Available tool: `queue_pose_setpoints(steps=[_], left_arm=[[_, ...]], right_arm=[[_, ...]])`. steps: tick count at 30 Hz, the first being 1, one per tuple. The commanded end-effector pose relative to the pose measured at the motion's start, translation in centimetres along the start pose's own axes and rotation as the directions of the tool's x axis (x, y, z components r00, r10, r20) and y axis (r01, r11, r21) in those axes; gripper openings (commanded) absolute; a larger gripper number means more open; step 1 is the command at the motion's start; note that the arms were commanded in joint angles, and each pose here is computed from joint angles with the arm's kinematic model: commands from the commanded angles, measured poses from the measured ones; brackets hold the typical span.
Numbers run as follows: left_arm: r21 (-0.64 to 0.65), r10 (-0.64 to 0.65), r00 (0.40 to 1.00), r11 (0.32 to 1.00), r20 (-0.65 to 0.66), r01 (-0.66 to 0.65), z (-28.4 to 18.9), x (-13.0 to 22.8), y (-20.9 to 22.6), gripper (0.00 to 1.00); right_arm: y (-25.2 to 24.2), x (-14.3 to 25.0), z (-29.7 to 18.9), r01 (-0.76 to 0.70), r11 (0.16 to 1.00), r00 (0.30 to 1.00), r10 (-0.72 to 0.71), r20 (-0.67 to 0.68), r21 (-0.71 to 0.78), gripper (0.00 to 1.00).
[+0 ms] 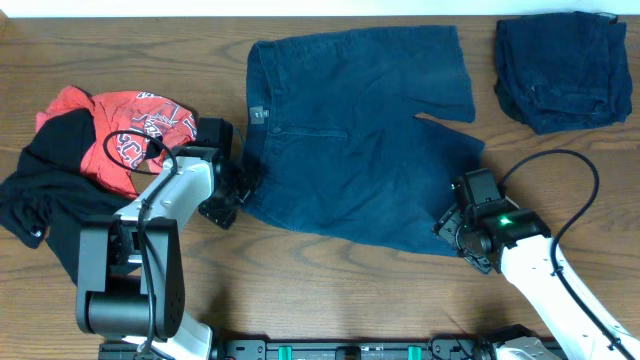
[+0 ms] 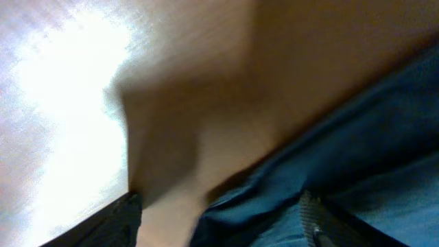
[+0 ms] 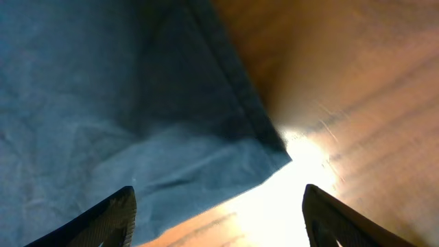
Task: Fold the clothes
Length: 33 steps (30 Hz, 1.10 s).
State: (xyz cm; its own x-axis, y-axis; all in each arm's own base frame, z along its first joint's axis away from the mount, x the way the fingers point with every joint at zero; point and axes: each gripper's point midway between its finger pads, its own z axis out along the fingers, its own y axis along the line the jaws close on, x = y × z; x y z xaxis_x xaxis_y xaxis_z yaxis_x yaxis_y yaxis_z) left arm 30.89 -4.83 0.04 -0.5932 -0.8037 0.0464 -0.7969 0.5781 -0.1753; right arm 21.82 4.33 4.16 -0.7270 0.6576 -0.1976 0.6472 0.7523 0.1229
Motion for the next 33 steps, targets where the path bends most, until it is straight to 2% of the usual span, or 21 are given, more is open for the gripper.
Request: queue_pose_setpoints(steps=[1,3,5,6,14,17,22,28,33], left_arm=[[0.017,0.085,0.996,0.996,0.023,-0.086,0.4,0.2,-0.6,0.72],[0.021,0.107,0.994,0.994,0.022,-0.107,0.5,0.6,-1.0,0.63],[0.02,0.129,0.991,0.991,0.018,-0.13,0.6,1.2,-1.3,0.43],[0.02,0.141,0.99,0.99,0.014,-0.141,0.6,1.6,-1.4,0.38],[0.004,0.186,0.982,0.982,-0.011,-0.186,0.8,3.2,-1.4,0.37],[-0.002,0.188,0.982,0.982,-0.015,-0.188,0.8,3.2,-1.3,0.07],[0.007,0.202,0.979,0.979,-0.03,-0.202,-0.1,3.6,-1.1,0.06],[0.105,0.242,0.968,0.963,0.067,-0.248,-4.0,3.0,-2.7,0.06],[0.116,0.189,0.974,0.972,0.127,-0.204,-5.6,2.3,-2.7,0.06]], right_arm=[[0.6,0.5,0.2,0.103,0.994,0.995,-0.103,-0.013,-0.028,0.75],[0.7,0.5,0.2,0.101,0.994,0.995,-0.102,-0.015,-0.035,0.75],[0.9,0.7,0.2,0.101,0.994,0.994,-0.102,-0.024,-0.044,0.75],[0.9,0.7,0.2,0.101,0.994,0.994,-0.102,-0.027,-0.047,0.74],[1.0,0.9,0.1,0.101,0.993,0.994,-0.103,-0.036,-0.053,0.74],[1.0,1.0,0.1,0.101,0.993,0.994,-0.104,-0.04,-0.055,0.73],[0.9,1.1,0.1,0.101,0.994,0.994,-0.103,-0.047,-0.051,0.8],[0.8,1.4,0.1,0.094,0.994,0.993,-0.098,-0.065,-0.052,0.78],[-0.8,1.7,0.5,-0.072,0.997,0.995,0.074,-0.062,0.024,0.75]])
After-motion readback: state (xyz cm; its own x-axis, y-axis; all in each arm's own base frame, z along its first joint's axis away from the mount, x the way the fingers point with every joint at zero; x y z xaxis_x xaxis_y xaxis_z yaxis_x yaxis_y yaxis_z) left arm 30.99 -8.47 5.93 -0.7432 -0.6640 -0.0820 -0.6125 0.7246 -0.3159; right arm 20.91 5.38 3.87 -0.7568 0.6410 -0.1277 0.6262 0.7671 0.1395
